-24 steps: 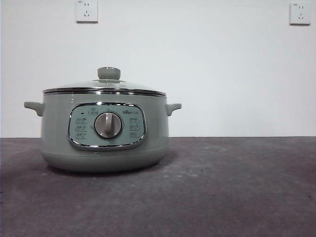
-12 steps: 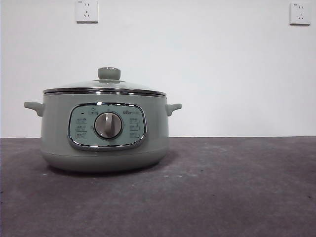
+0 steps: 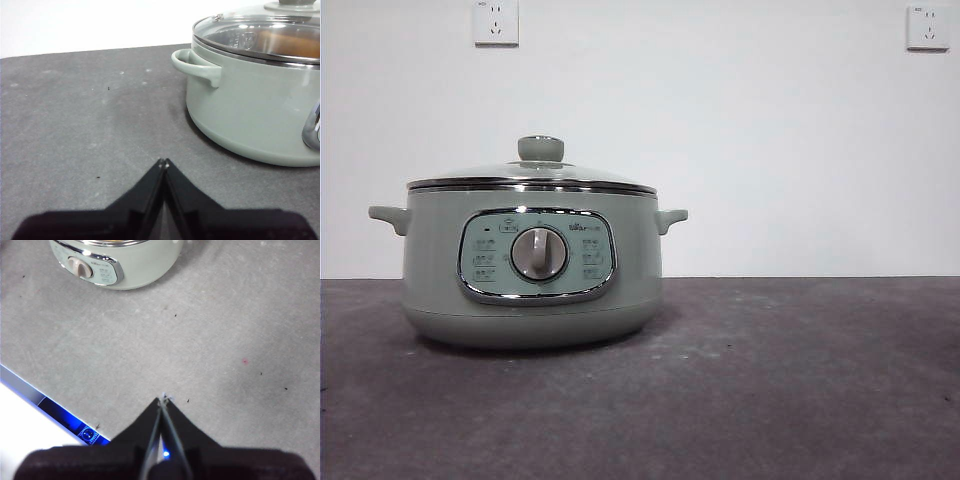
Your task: Pick up the corn,open the lid,put the corn in the pot,close the lid
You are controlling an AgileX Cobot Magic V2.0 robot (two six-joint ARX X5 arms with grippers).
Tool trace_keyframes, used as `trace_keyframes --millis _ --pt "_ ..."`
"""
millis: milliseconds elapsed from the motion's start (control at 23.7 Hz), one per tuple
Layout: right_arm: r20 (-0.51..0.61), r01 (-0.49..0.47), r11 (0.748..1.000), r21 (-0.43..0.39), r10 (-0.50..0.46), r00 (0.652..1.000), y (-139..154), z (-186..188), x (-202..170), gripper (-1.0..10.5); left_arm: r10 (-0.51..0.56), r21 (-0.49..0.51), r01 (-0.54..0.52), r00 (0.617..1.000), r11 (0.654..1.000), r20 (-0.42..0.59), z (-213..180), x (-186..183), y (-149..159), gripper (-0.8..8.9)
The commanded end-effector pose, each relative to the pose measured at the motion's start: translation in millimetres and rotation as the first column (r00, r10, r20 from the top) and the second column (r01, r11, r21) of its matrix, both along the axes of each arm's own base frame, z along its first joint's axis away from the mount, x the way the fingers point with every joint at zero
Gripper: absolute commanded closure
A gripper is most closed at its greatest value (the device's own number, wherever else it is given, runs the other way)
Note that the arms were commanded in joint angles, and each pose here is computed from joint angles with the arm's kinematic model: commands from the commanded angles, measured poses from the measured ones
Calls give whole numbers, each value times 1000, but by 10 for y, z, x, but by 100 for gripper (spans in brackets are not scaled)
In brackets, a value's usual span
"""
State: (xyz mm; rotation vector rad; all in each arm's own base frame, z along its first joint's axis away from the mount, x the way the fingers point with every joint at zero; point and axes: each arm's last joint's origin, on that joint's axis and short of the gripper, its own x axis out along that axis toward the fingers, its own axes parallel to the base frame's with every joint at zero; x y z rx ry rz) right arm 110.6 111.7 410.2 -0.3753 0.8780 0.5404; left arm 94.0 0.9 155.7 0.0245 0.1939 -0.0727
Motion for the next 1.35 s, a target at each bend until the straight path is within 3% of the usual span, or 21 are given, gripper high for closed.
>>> trace_keyframes --millis 42,127,253,295,380,464,548,591,675,759,886,970,1350 --pt "-26 3 1000 -27 -3 1000 -9 -42 -10 945 8 -6 -8 1000 1000 -10 -35 5 5 816" --pt "-26 4 1000 -25 -4 1000 -13 -39 -11 945 8 -6 -8 1000 1000 -10 -35 5 5 816" --pt "58 64 997 -46 -61 996 -235 35 -39 945 8 -6 -8 1000 1000 -10 -35 5 5 816" --pt "98 113 994 -3 -112 989 -331 80 -49 945 8 -6 -8 1000 1000 -12 -36 5 5 816" --pt "244 185 955 230 -241 939 -514 217 -54 945 8 -6 -8 1000 1000 -11 -36 5 5 816" --pt "388 160 893 422 -337 858 -702 271 -138 945 8 -6 -8 1000 1000 -14 -38 7 5 816" --pt "534 166 850 500 -454 714 -886 165 -257 945 8 -6 -8 1000 1000 -17 -41 8 5 816" --pt "586 182 843 506 -490 646 -953 55 -301 945 8 -6 -8 1000 1000 -17 -41 8 5 816" --pt "644 237 834 498 -539 543 -1050 -262 -353 945 8 -6 -8 1000 1000 -18 -41 8 5 816" --pt "669 302 822 483 -569 478 -1114 -665 -326 945 8 -6 -8 1000 1000 -18 -41 8 5 816" --pt "673 337 805 489 -594 441 -1156 -1096 -255 945 8 -6 -8 1000 1000 -18 -41 8 5 816" --pt "666 343 797 497 -604 438 -1166 -1370 -221 945 8 -6 -8 1000 1000 -18 -41 8 5 816" --pt "612 388 785 483 -619 491 -1170 -2286 -169 945 8 -6 -8 1000 1000 -18 -41 8 5 816"
